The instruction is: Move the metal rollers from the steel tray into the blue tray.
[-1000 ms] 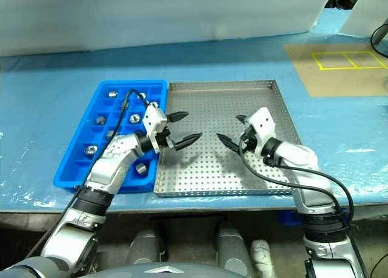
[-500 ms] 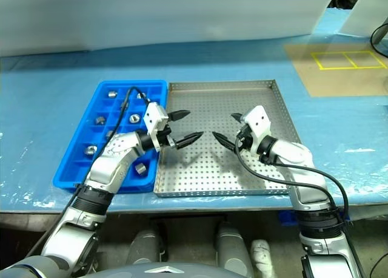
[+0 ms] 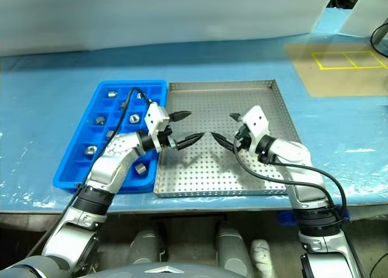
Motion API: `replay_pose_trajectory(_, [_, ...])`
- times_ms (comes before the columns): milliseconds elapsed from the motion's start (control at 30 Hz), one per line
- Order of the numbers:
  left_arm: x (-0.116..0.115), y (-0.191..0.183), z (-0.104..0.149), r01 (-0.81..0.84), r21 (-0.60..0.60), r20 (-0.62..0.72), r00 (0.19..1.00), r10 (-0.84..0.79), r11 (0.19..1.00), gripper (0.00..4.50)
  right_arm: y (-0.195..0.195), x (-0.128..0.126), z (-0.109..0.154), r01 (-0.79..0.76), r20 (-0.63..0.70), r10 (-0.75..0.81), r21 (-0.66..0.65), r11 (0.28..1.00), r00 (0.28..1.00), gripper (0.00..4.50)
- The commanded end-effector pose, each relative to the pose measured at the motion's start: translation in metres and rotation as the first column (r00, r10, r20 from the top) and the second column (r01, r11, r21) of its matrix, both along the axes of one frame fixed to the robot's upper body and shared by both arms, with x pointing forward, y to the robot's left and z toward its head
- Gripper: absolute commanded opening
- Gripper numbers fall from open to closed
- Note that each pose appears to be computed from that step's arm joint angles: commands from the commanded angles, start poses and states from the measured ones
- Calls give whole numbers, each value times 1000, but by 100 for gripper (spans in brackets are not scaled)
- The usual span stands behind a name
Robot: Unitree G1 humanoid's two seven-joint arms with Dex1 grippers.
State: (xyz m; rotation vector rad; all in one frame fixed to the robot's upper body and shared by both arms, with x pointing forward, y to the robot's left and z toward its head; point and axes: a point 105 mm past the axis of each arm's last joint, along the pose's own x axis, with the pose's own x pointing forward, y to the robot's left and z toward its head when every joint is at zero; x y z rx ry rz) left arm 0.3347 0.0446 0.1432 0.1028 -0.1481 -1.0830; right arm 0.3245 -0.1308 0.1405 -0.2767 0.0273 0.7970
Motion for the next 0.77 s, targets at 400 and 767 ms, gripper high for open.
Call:
replay_pose_trajectory(400, [-3,-6,13,31,-5,57,998,-31,999,450,0,0,7,-17,46,18,-28,999,999,446])
replay_pose_trajectory(767, [-5,-7,10,40,7,59,997,-40,999,450,5,0,3,-34,46,36,-41,999,998,446])
